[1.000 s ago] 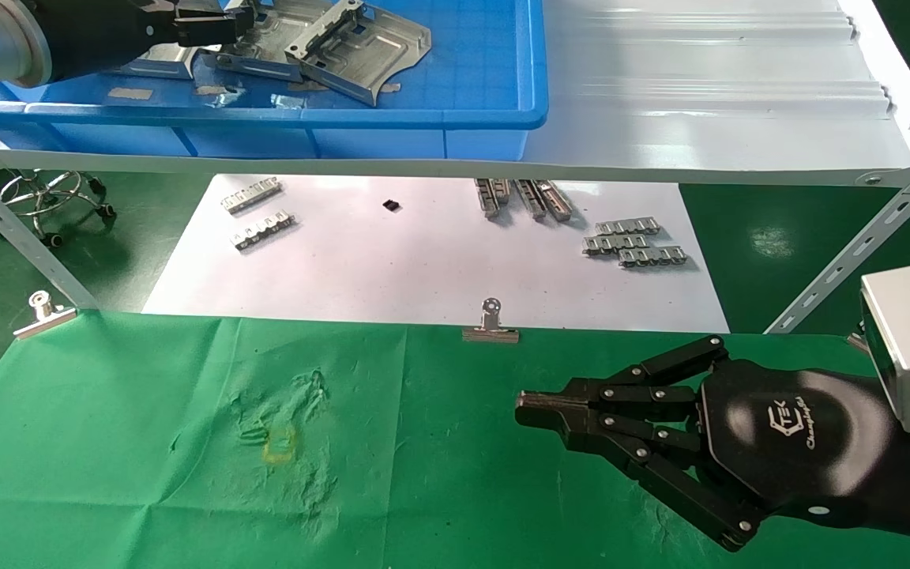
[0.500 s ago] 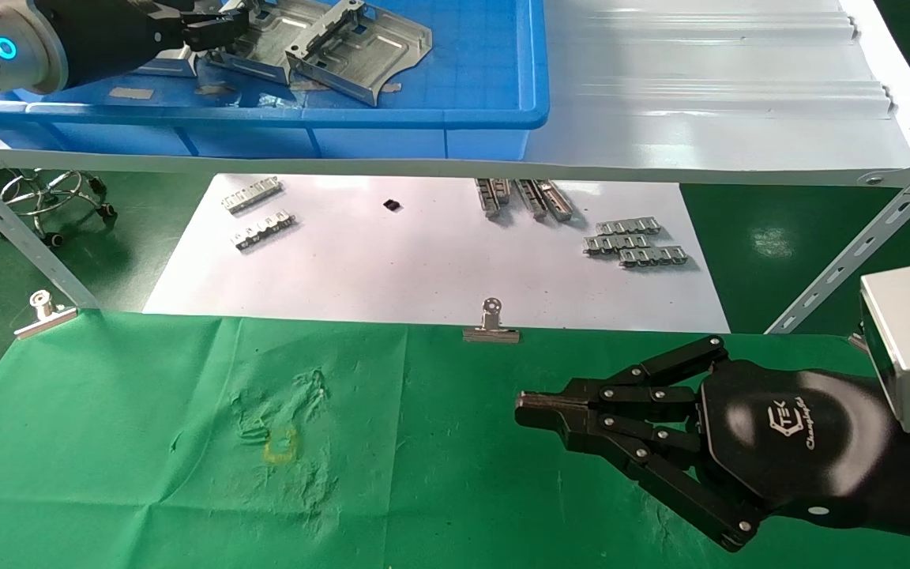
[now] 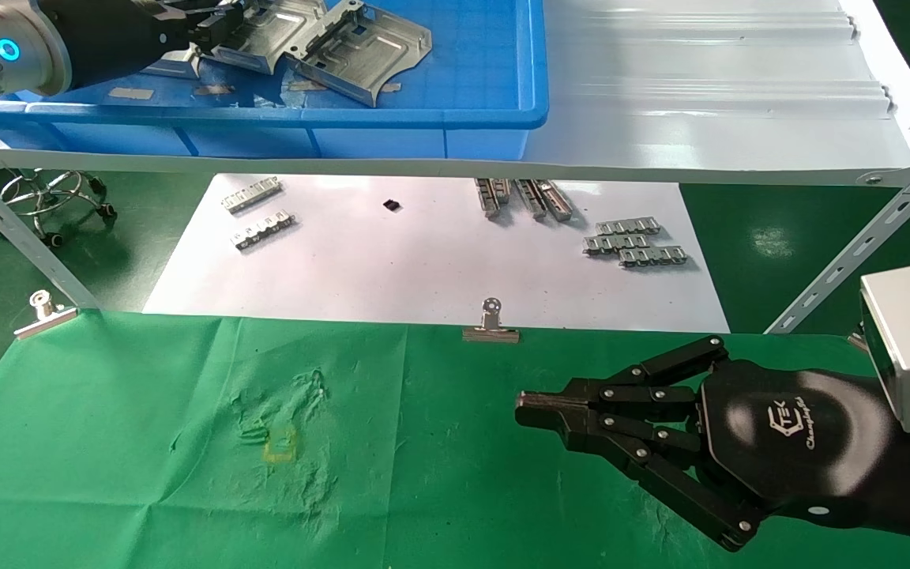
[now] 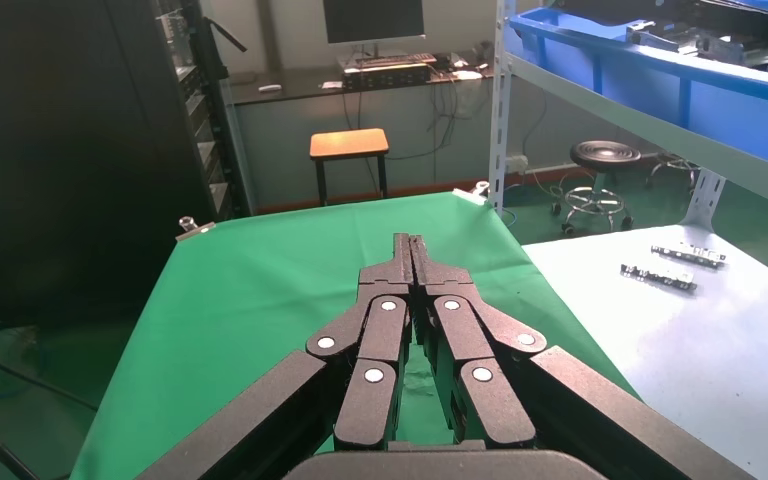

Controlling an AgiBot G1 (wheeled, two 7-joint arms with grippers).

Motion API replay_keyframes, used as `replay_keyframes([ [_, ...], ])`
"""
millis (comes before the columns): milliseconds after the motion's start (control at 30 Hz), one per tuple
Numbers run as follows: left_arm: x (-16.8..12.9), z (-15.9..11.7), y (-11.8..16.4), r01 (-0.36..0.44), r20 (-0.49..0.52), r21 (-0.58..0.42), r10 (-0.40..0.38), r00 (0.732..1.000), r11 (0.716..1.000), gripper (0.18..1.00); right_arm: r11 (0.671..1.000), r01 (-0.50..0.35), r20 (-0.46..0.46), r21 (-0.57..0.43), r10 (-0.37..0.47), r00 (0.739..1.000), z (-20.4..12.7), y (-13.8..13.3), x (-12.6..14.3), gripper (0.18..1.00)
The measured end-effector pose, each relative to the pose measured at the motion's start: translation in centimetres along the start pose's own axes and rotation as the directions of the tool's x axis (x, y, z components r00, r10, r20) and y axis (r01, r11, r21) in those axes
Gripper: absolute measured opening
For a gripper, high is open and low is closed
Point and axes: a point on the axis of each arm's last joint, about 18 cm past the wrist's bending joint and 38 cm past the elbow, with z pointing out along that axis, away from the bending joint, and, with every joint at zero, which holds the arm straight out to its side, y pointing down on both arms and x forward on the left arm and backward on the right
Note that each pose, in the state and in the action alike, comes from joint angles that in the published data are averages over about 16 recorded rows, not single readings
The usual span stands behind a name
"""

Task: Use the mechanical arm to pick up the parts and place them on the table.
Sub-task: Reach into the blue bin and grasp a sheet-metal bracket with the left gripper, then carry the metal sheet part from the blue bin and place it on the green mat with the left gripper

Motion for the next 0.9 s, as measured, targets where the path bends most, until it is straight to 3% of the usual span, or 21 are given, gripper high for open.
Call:
replay_keyframes([
  [200, -0.1, -0.2, -0.6, 0.004, -0.009, 0.017, -0.004, 1.000, 1.000, 0.325, 1.000, 0.000, 0.000, 0.000, 0.000, 1.000, 0.0, 0.0, 0.0, 0.192],
  [633, 0.2, -1.5, -2.8, -0.017, -0.092, 0.087, 0.025, 0.995, 0.996, 0.255, 1.000, 0.000, 0.000, 0.000, 0.000, 1.000, 0.0, 0.0, 0.0, 0.192],
  [767, 0.7, -2.5, -3.6, -0.042, -0.160, 0.130, 0.063, 0.985, 0.991, 0.250, 1.000, 0.000, 0.000, 0.000, 0.000, 1.000, 0.0, 0.0, 0.0, 0.192],
  [900, 1.5, -4.2, -4.4, -0.075, -0.258, 0.197, 0.125, 0.958, 0.978, 0.248, 1.000, 0.000, 0.000, 0.000, 0.000, 1.000, 0.0, 0.0, 0.0, 0.192],
])
